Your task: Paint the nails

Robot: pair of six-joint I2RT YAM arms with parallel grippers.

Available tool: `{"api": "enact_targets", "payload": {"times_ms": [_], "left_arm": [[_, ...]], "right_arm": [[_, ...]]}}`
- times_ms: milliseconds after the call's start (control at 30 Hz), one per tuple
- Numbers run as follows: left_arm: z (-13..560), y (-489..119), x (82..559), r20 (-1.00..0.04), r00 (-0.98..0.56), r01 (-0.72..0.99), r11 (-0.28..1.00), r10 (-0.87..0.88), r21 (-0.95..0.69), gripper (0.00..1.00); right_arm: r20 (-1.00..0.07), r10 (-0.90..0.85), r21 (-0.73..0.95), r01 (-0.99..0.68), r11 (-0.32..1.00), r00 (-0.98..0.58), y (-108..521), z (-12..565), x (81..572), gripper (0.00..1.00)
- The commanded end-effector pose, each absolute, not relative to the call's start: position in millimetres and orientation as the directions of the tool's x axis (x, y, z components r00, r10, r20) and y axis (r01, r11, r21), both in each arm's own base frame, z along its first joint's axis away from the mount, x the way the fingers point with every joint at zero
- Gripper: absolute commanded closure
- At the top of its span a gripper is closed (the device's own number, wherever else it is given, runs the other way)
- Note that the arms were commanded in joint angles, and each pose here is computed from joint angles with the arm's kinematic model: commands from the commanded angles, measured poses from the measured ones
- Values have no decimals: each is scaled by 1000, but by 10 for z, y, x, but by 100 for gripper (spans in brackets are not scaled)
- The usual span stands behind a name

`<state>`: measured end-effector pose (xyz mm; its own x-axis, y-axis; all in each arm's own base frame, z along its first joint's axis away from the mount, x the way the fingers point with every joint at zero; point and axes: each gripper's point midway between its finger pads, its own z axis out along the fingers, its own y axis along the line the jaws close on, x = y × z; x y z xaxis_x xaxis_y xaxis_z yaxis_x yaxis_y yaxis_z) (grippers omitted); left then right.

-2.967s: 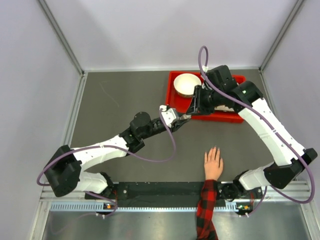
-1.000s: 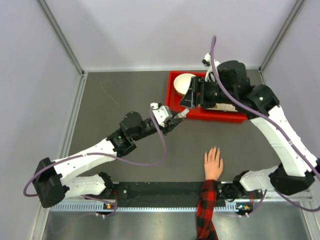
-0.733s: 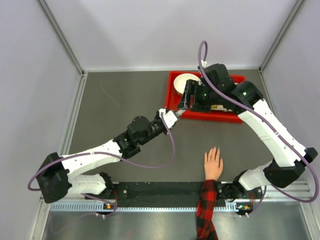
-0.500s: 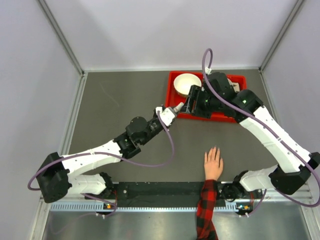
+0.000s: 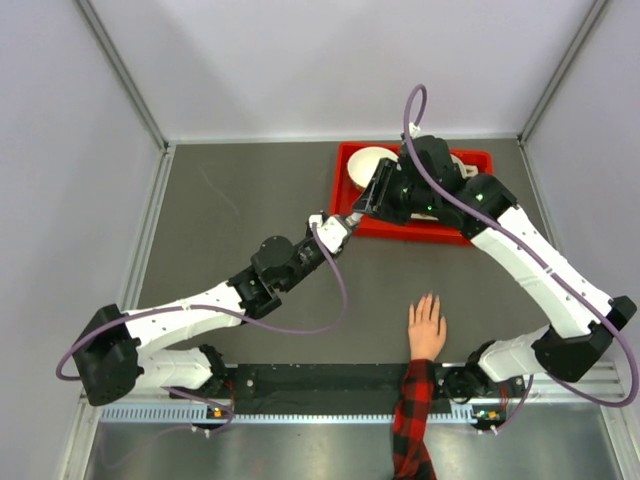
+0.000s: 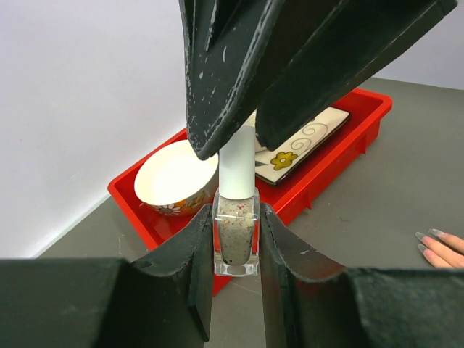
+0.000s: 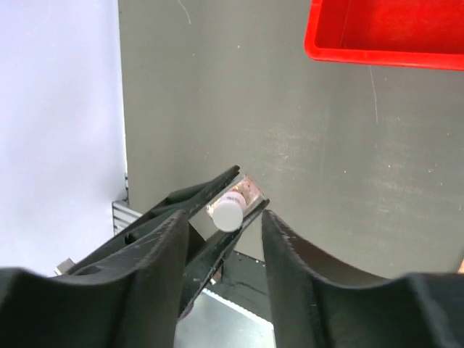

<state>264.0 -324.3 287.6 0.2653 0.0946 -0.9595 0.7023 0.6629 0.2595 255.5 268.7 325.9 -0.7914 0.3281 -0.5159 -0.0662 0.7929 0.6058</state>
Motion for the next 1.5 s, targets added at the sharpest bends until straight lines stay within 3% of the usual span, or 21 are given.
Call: {"api": "enact_targets", "payload": {"times_ms": [0,133,467,667,800,967,1033,1067,1167,1267,1300,1333,1467], "left_arm": [[3208,-3230,2572,-949,314,701,677,-14,222,100],[3239,-3220,2564,-948,317,701,679,-23,218,100],[3258,-3233,2561,-946,322,702,677,-23,222,100],[3282,-3237,2550,-946,324,706,673,-29,221,100],[3270,-3221,2549,-948,317,705,676,-28,215,100],[3337,-3201,2534,-951,305,709,679,-53,190,100],[3404,-3193,2525,-957,275,718,683,-95,138,100],[3426,-3206,2506,-960,259,731,671,-105,124,100],[3491,-3299,2331,-977,142,849,527,-159,38,100],[3557,-3309,2032,-973,-32,959,268,-227,-94,100],[3657,-3225,2035,-964,-44,972,210,-262,-102,100],[3610,-3239,1782,-956,-163,984,35,-242,-177,100],[3803,-3023,1326,-931,-279,936,-283,-236,-208,100]], "right_arm": [[-532,363,644,-87,760,-765,2759,3473,2596,58],[-518,358,649,-85,756,-777,2814,3426,2605,69],[-508,339,642,-85,762,-792,2850,3356,2606,64],[-507,329,632,-84,770,-796,2858,3310,2622,69],[-511,319,626,-91,775,-799,2866,3279,2622,83],[-522,290,604,-108,789,-802,2847,3227,2608,85],[-543,274,597,-135,791,-794,2842,3239,2614,99],[-570,223,579,-193,792,-791,2850,3244,2584,100],[-680,100,498,-358,789,-726,2813,3309,2567,100],[-830,-7,417,-629,656,-557,2901,3566,2424,100],[-876,-9,403,-742,536,-482,2907,3810,2156,100],[-911,-63,329,-809,487,-408,2903,3717,2079,100],[-989,-53,121,-963,240,-137,2827,4006,1585,100]]}}
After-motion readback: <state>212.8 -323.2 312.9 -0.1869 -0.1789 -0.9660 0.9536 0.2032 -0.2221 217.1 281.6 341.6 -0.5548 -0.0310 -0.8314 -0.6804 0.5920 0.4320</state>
